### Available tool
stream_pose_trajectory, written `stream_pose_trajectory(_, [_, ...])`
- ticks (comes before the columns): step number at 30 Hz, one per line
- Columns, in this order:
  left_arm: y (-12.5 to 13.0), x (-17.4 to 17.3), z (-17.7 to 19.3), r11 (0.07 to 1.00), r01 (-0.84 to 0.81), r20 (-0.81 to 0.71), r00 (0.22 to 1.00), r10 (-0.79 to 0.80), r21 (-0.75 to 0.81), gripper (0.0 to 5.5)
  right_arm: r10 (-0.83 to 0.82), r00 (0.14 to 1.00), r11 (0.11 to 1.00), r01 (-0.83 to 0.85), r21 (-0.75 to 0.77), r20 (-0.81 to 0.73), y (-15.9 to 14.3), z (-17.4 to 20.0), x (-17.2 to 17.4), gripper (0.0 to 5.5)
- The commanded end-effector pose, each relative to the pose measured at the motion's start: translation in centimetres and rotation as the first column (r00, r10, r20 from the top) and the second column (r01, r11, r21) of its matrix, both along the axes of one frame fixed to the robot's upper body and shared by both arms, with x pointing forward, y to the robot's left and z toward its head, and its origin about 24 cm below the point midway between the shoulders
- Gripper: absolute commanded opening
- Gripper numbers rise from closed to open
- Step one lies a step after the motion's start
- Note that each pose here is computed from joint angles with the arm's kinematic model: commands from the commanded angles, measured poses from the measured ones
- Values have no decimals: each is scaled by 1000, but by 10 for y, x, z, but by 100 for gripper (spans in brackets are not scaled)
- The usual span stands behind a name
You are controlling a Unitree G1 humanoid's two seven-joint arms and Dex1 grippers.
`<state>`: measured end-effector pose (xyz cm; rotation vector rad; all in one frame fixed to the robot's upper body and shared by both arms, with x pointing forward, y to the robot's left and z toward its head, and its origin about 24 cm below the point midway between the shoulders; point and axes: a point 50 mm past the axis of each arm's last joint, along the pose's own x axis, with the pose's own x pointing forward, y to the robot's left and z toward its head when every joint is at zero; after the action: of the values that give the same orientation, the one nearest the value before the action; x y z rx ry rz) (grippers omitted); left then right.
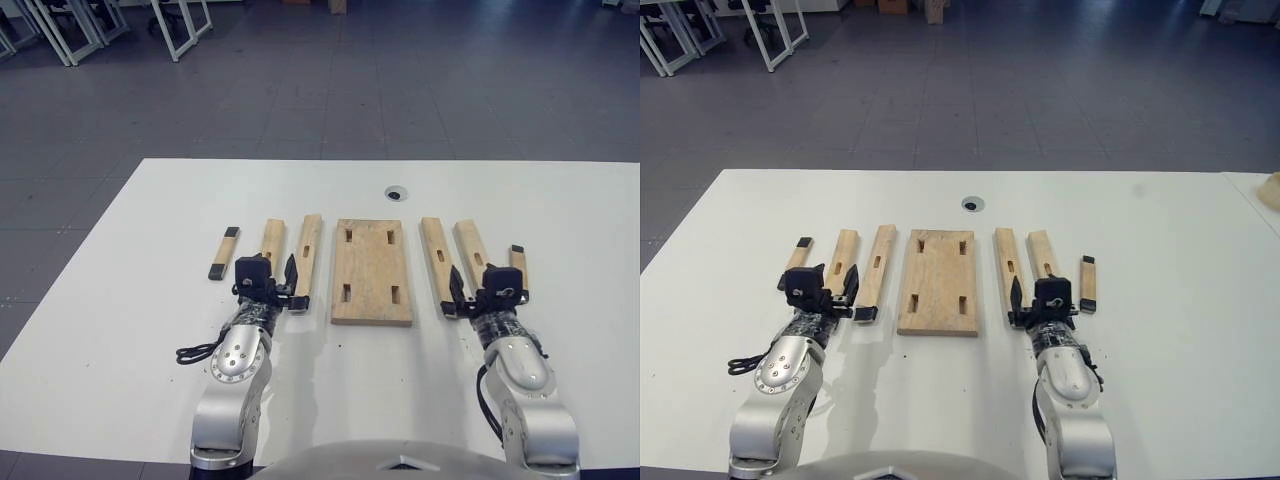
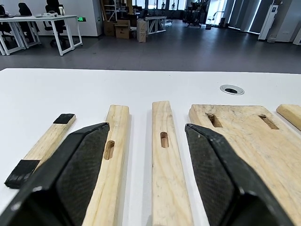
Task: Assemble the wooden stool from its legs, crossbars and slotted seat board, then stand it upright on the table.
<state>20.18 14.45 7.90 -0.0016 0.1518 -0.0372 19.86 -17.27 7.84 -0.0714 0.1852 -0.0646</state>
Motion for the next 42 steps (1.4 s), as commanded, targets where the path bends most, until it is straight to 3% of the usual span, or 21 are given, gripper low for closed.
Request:
stream_pose_trajectory(1, [-1, 0, -2, 999, 20, -17, 1000, -20, 26, 301, -67, 996, 997, 65, 37, 51, -19, 19, 18, 309])
stream_pose_trajectory(4, [-2, 0, -1, 999, 40, -19, 999, -39, 33, 301, -108, 993, 994, 107, 38, 47, -42, 27, 29, 309])
stream_pose_trajectory(8, [-21, 4, -11, 979, 201, -104, 974, -202, -19, 301, -108, 992, 994, 107, -13, -68, -77, 14, 32, 309])
stream_pose_trajectory(12, [-25, 9, -5, 980, 201, -87, 976, -201, -17, 301, -98, 984, 995, 95, -32, -148, -94, 1, 28, 309])
stream_pose_trajectory(22, [-13, 10, 10, 995, 97, 0, 995, -97, 14, 301, -81, 971, 997, 79, -20, -224, -92, -27, 23, 309])
stream_pose_trajectory(42, [-15, 10, 13, 993, 110, 15, 994, -110, 33, 301, -100, 930, 993, 117, 29, -354, -96, -70, 9, 309])
